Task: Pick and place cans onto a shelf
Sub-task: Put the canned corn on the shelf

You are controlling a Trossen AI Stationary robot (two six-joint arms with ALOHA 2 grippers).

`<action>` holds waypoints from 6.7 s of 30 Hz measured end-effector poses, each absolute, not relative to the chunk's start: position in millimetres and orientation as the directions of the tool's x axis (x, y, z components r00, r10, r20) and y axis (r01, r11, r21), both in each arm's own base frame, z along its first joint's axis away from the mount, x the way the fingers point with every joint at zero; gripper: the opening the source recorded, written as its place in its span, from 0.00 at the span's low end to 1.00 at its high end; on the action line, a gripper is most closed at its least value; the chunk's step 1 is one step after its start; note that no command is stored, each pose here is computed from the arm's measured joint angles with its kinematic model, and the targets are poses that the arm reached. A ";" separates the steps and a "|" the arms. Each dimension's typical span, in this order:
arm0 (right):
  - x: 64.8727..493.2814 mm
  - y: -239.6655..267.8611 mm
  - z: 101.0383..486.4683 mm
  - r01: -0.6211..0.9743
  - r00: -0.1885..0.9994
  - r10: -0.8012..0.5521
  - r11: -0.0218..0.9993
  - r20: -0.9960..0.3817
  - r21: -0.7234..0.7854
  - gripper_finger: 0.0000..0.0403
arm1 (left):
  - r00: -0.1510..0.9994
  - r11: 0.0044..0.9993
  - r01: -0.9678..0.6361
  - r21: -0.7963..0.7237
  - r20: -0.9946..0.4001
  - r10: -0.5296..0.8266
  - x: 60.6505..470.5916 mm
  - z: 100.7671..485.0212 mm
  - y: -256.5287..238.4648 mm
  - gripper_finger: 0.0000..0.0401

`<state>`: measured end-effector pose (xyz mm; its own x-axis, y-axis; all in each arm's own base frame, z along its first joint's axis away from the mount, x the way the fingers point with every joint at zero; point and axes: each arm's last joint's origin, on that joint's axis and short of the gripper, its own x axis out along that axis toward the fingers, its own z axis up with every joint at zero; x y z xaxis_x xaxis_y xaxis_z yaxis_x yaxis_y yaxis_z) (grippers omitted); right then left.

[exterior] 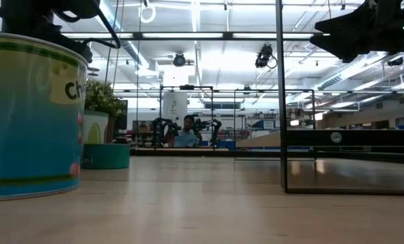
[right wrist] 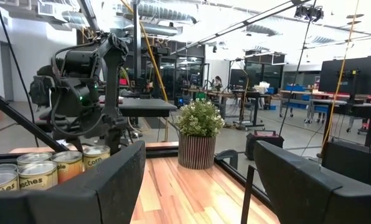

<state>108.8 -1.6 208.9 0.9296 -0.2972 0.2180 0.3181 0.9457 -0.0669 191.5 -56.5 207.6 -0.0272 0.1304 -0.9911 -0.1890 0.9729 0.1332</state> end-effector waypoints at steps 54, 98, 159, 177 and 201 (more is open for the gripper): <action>108.8 -1.2 209.4 0.303 0.933 -0.283 0.951 0.223 -0.062 0.76 | 0.055 0.850 -0.525 0.029 -0.996 0.068 212.2 211.8 8.0 0.79; 120.1 -7.8 191.5 0.401 0.860 -0.449 0.889 -0.243 -0.222 0.78 | 0.426 0.983 -0.180 0.036 -0.898 0.111 477.5 273.4 101.0 0.81; 208.7 -45.4 180.6 0.216 0.850 -0.281 0.957 -0.446 -0.191 0.81 | 0.444 0.992 -0.030 0.123 -0.887 0.124 473.4 293.2 65.9 0.98; 150.6 -46.6 140.1 0.435 0.834 -0.457 0.889 -0.309 -0.142 0.81 | 0.383 0.992 -0.011 0.122 -0.916 0.117 468.4 287.8 42.5 0.97; 145.2 -49.4 132.8 0.554 0.746 -0.551 0.825 -0.374 -0.111 0.98 | 0.370 0.980 -0.092 0.175 -0.908 0.196 432.8 335.5 24.5 0.97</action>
